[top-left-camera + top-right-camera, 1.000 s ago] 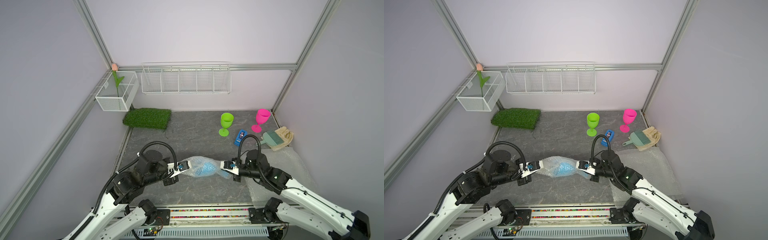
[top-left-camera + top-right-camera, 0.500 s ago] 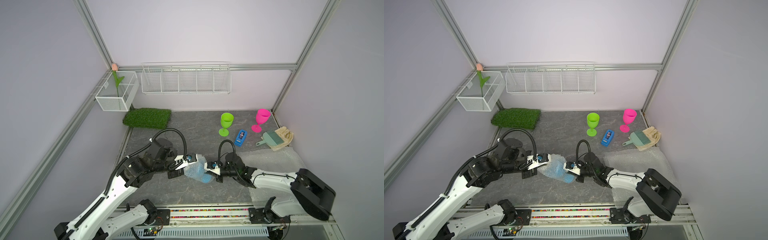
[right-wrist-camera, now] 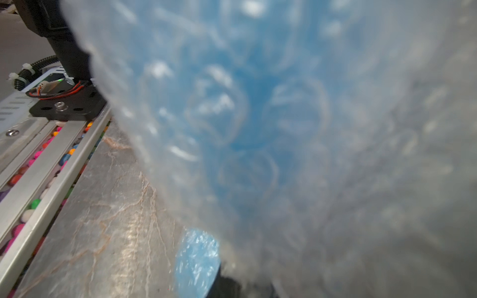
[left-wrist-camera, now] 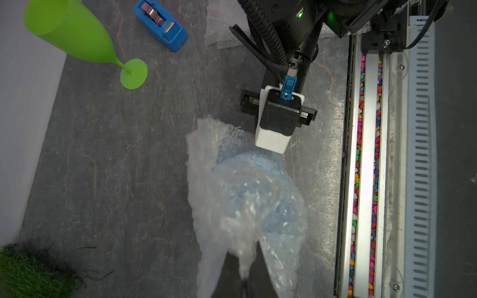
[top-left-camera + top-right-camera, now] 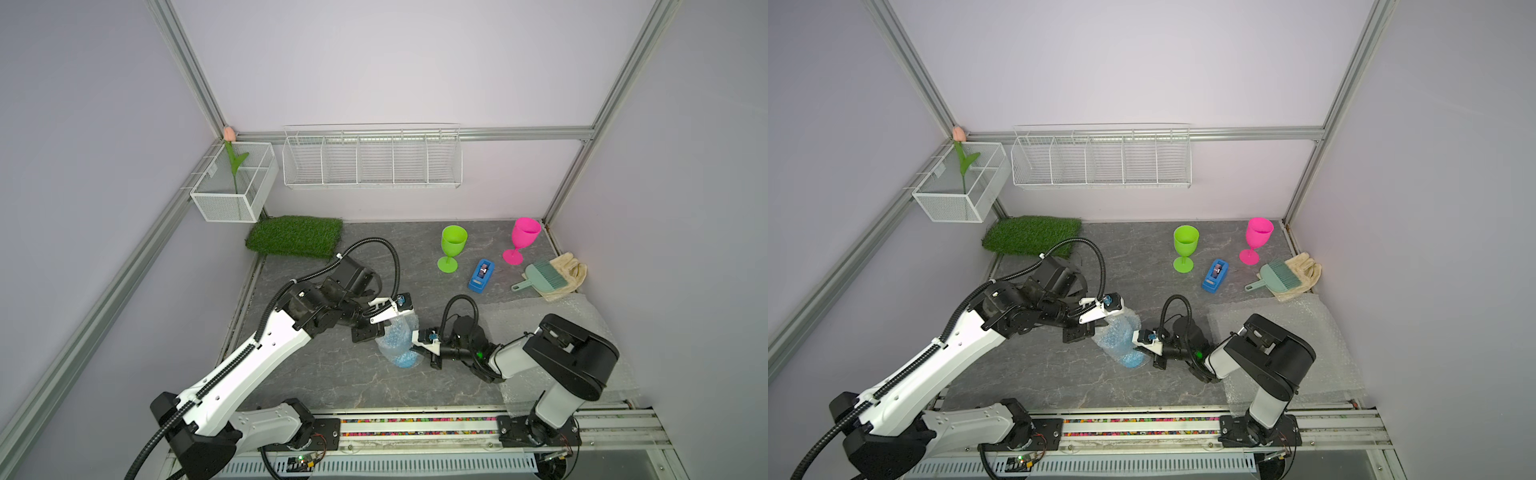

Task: Wrap wine glasses in bubble wrap
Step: Wrap the wine glass in bubble wrap.

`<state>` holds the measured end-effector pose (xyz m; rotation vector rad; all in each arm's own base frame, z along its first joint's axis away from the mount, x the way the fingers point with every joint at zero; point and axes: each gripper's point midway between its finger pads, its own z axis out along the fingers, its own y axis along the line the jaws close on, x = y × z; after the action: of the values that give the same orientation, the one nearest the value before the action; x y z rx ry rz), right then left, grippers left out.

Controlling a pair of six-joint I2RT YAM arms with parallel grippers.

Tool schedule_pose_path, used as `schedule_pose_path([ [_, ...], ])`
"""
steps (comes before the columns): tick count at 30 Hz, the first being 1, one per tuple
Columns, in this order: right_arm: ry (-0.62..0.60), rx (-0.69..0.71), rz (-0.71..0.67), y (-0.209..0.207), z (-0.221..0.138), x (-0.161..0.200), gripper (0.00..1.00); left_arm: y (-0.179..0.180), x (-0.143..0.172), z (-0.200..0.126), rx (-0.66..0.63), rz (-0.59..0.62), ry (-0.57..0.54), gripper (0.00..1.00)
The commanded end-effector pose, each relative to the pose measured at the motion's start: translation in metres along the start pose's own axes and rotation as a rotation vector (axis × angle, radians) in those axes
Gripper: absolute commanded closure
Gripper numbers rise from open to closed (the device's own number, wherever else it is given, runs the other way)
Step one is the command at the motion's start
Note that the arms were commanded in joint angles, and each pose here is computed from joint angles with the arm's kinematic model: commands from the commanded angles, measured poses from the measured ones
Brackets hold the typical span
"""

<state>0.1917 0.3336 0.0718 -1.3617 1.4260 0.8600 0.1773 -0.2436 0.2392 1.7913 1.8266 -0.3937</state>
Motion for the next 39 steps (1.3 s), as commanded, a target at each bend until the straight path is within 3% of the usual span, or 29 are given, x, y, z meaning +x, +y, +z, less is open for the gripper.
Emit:
schedule_pose_path([
  [1,-0.033,-0.011,0.004,0.002,-0.003,-0.004,0.93,-0.008,0.021,0.024,0.069,-0.034,0.080,1.00],
  [14,-0.015,-0.003,0.018,0.000,-0.002,0.002,0.93,-0.033,0.064,0.104,0.300,-0.111,0.261,1.00],
  [23,-0.001,0.000,0.023,-0.001,-0.003,0.005,0.93,-0.034,0.073,0.138,0.322,-0.119,0.309,1.00],
  [27,0.008,0.008,0.029,-0.003,-0.003,0.008,0.93,-0.023,0.061,0.125,0.267,-0.108,0.297,0.93],
  [34,0.018,0.022,0.036,-0.007,-0.005,0.012,0.93,0.001,0.032,0.060,0.093,-0.095,0.247,0.71],
  [39,0.027,0.028,0.043,-0.008,-0.006,0.016,0.93,0.021,0.024,0.023,-0.093,-0.188,0.201,0.64],
])
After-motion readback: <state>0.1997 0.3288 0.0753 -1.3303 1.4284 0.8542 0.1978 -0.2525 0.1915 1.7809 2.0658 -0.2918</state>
